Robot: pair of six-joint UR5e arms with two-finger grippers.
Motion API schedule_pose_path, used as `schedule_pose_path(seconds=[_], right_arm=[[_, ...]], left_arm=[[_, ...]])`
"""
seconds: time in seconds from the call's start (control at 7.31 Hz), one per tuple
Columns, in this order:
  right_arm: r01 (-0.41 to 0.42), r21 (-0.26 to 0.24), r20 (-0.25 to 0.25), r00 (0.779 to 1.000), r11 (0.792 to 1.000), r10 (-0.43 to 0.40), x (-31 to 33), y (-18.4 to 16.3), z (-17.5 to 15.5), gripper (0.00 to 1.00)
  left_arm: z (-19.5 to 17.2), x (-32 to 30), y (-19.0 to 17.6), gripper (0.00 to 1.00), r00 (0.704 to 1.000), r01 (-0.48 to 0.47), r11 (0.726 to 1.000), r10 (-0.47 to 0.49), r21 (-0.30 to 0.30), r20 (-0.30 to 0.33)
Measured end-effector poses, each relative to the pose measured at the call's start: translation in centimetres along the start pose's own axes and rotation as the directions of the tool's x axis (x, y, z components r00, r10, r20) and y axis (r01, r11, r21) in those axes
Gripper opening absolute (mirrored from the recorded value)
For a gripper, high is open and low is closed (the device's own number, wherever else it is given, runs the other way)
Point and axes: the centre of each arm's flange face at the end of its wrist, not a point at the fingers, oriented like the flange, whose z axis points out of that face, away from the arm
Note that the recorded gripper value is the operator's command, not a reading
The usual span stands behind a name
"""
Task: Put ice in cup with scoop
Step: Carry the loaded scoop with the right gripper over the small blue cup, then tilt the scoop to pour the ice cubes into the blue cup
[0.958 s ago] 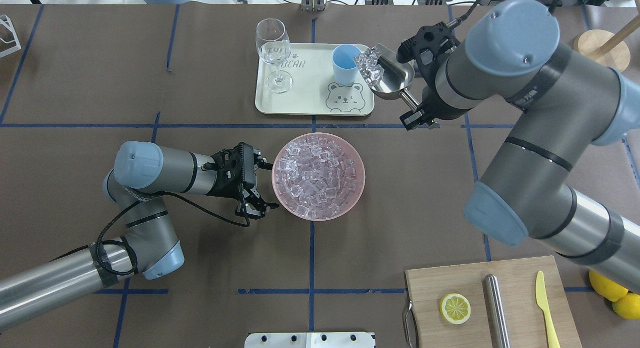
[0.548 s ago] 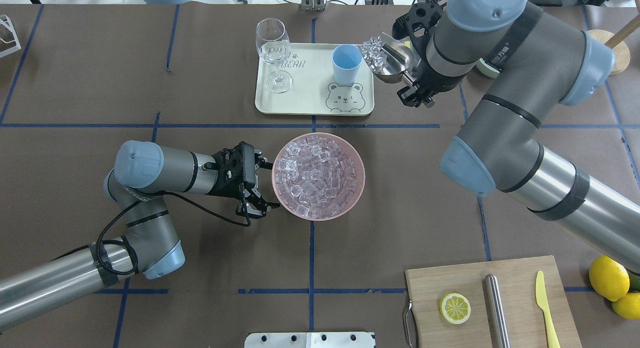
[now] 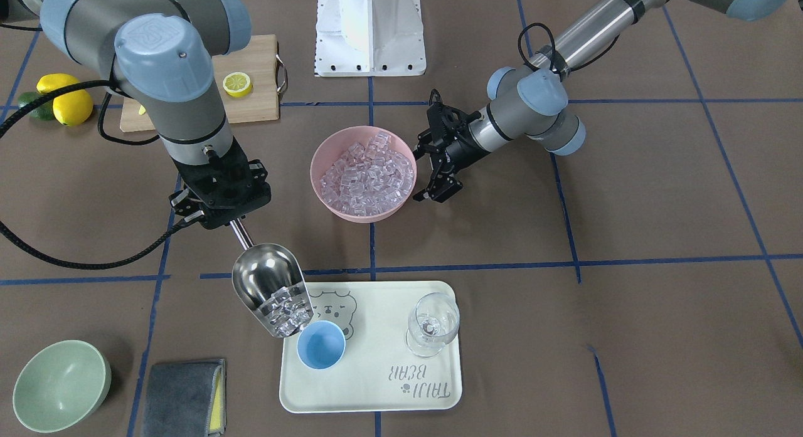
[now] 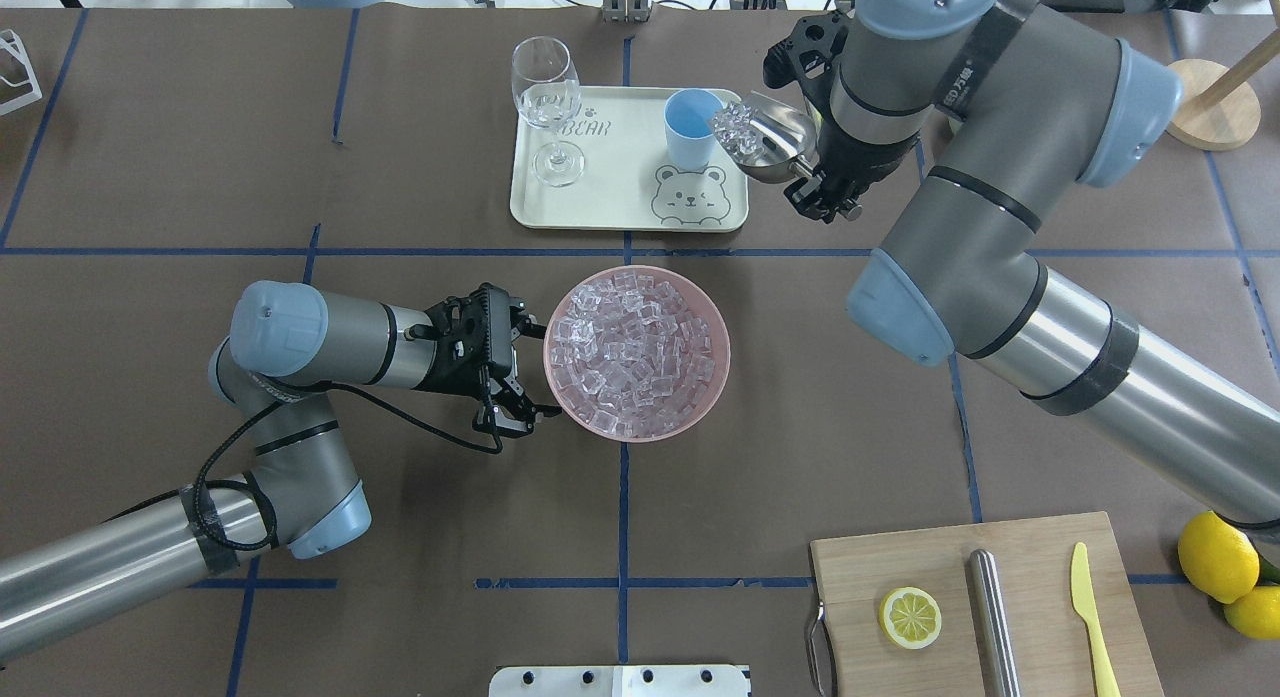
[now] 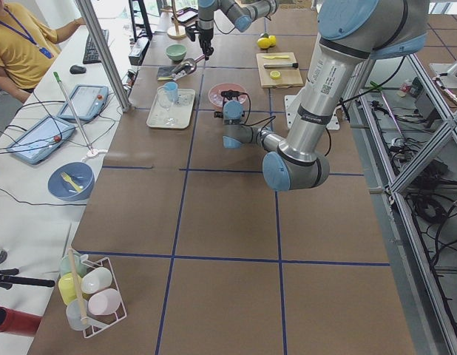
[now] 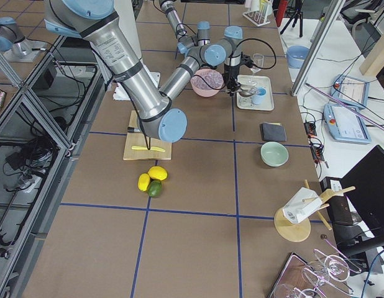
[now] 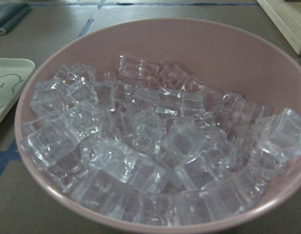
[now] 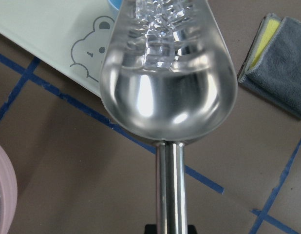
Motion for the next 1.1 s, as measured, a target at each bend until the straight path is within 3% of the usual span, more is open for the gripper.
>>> schedule_pose_path(seconds=[0.68,1.1], right_arm=[[0.052,-0.103,-0.019,0.998,0.993,-0.054,0.3,-3.5,-2.2,0.00],[0.081,-0.126,-0.018,0.996,0.989,-0.084,0.2,-3.9,-3.1,0.00]], left_arm=[[0.0,0.0,-0.1,1.00,1.000,0.000,1.000,0.000,0.002,0.000],[-0.1,0.0,-0.2,1.00,1.000,-0.003,1.000,0.003,0.008,0.000]])
